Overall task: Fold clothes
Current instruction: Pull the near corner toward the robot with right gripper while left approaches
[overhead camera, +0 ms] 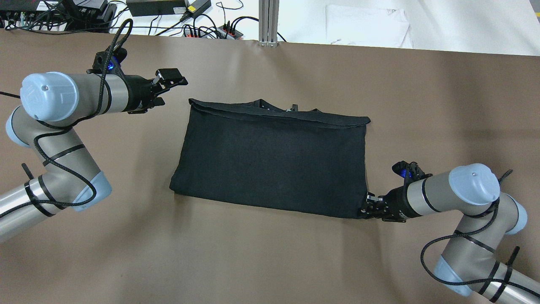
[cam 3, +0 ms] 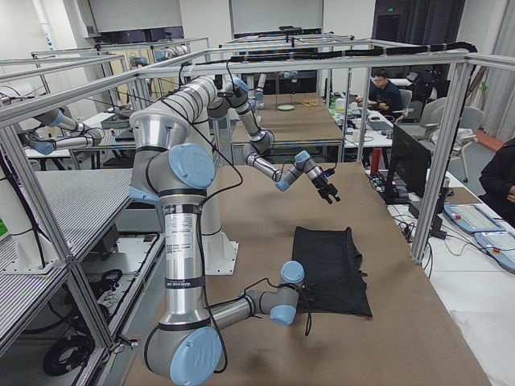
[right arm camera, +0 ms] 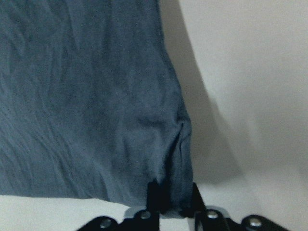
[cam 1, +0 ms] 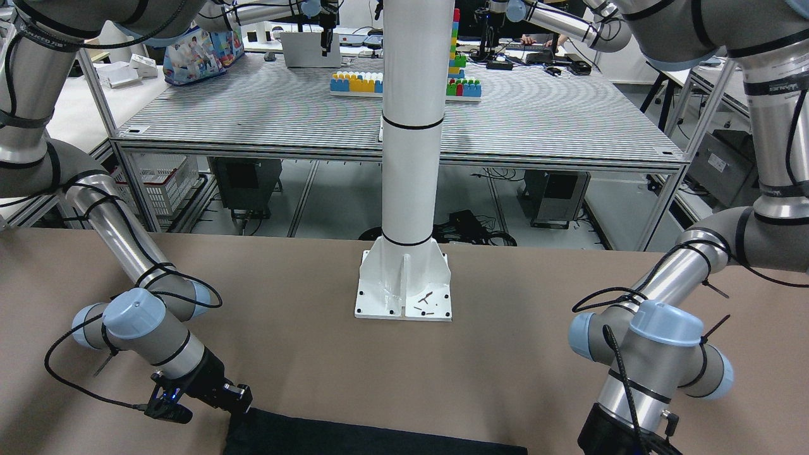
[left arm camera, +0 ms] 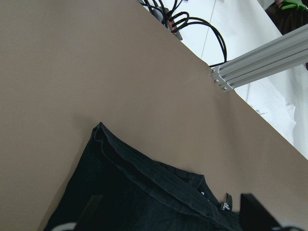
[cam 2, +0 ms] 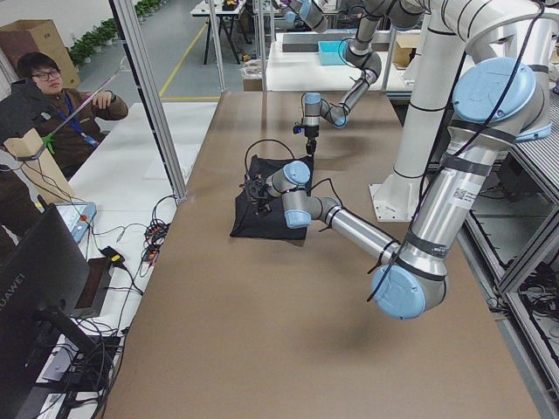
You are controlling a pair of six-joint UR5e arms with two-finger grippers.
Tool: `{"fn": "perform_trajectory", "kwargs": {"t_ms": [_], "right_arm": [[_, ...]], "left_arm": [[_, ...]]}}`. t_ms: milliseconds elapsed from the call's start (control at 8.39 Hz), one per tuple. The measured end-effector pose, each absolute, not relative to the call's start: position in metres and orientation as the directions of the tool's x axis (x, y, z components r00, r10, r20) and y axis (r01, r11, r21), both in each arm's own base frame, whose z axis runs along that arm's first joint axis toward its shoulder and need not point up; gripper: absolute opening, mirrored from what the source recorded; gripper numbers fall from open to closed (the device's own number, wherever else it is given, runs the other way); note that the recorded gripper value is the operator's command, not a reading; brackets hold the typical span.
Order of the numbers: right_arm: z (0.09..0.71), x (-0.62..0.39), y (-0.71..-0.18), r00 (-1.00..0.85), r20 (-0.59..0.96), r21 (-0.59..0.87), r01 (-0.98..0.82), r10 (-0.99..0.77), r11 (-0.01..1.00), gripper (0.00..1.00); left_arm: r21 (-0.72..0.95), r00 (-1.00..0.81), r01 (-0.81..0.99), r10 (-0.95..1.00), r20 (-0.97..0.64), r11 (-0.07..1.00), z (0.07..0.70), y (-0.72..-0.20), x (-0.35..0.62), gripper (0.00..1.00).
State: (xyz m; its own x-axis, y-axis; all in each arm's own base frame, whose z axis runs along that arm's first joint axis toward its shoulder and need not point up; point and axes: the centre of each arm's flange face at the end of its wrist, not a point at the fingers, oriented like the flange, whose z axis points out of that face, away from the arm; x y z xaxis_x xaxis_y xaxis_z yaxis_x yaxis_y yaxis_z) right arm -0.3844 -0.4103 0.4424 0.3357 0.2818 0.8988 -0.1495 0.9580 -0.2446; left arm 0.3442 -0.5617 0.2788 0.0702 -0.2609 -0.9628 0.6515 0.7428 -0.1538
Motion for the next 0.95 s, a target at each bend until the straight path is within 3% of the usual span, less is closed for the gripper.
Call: {"fn": "perform_trajectory", "kwargs": {"t_ms": [477, 953], "right_arm": [[0.421, -0.366, -0.387, 0.310, 0.913, -0.245, -0.104, 0.265, 0.964, 0.00], [0.357, -0.395, -0.297, 0.250, 0.938, -0.267, 0.081, 0.240, 0.960, 0.00]], "left_arm": [[-0.153, 0.068, 0.650, -0.258, -0.964, 0.744, 0.280, -0.556, 0.339, 1.00], [-0.152, 0.067, 0.650, -0.256, -0.964, 0.745, 0.284, -0.548, 0.333, 1.00]]}}
